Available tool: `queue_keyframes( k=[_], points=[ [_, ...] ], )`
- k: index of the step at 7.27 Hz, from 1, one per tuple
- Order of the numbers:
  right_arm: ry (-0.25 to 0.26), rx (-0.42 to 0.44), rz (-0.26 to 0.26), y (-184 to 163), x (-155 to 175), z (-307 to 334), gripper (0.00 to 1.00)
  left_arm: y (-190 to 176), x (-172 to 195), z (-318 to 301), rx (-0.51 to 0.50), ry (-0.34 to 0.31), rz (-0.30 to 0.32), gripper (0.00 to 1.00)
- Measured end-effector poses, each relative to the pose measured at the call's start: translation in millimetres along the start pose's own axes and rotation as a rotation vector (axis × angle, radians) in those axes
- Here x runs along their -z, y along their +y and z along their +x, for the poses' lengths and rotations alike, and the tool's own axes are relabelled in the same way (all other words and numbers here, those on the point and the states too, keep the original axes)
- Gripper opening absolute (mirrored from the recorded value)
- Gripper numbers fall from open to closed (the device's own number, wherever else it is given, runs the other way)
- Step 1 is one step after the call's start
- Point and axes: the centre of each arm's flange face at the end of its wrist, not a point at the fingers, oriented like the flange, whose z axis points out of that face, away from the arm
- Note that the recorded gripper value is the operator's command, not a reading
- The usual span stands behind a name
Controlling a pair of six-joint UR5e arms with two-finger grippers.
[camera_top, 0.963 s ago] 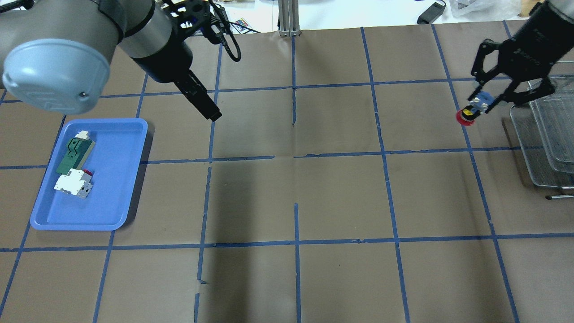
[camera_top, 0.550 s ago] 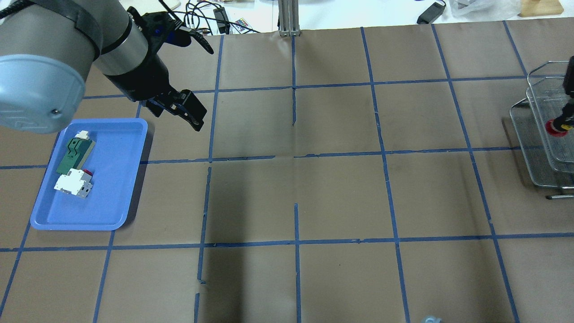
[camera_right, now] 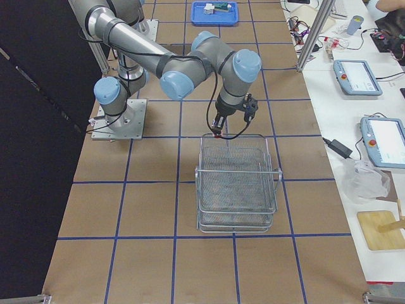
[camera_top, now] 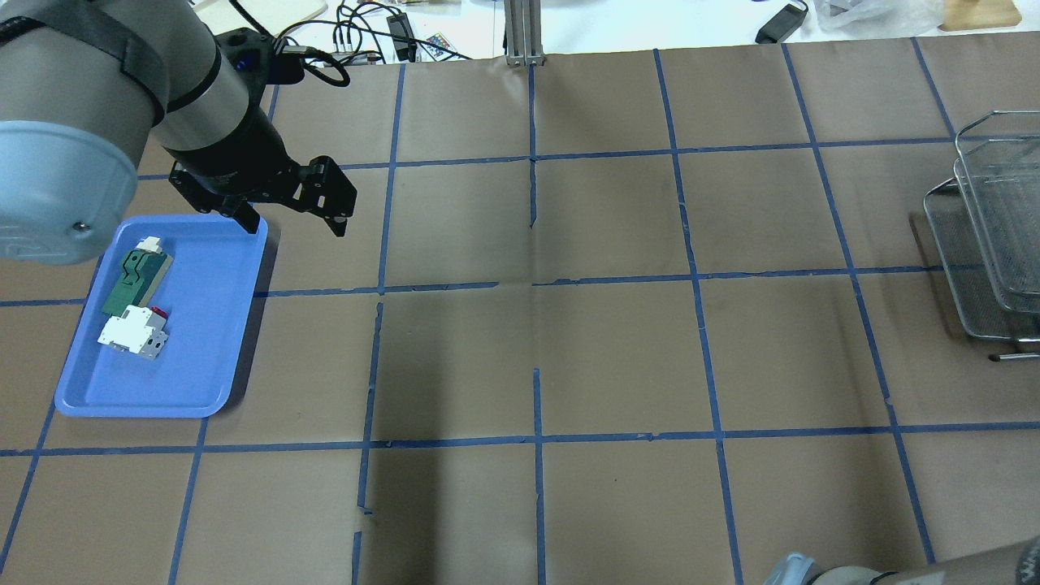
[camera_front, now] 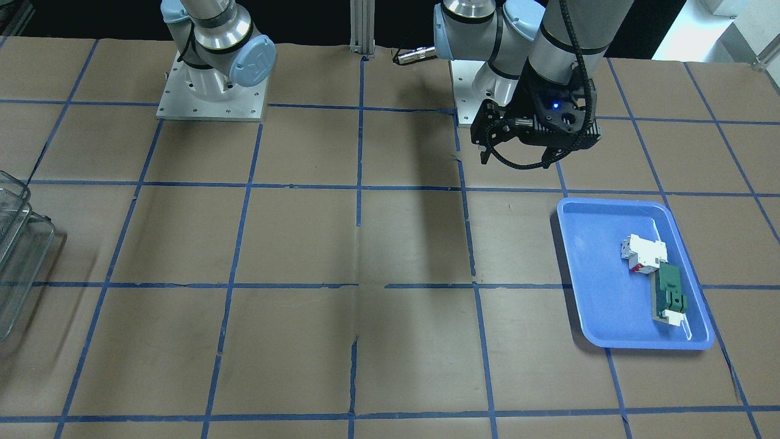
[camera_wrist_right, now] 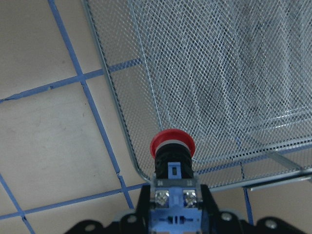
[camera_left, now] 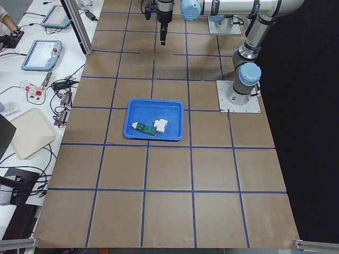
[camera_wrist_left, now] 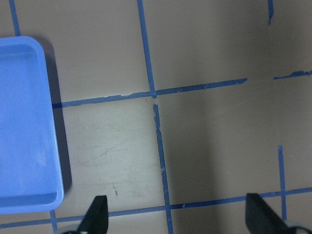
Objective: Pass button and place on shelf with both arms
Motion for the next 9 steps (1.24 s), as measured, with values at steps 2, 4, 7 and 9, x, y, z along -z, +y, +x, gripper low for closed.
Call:
queue_keyframes(
  k=[2, 4, 7, 9],
  points=[
    [0.001, 0.007, 0.019, -17, -4, 7, 0.00, -4, 1, -13, 0.027, -0.001, 0.018, 1.00],
    [-0.002, 0.009, 0.021, -27, -7, 10, 0.02, -2, 3, -21, 0.050, -0.004, 0.020, 1.00],
    [-0.002, 0.011, 0.024, -36, -11, 10, 0.13, 7, 2, -26, 0.063, 0.000, -0.049, 1.00],
    [-0.005, 0.011, 0.019, -41, -16, 12, 0.20, 7, 3, -26, 0.065, 0.001, -0.072, 1.00]
  ],
)
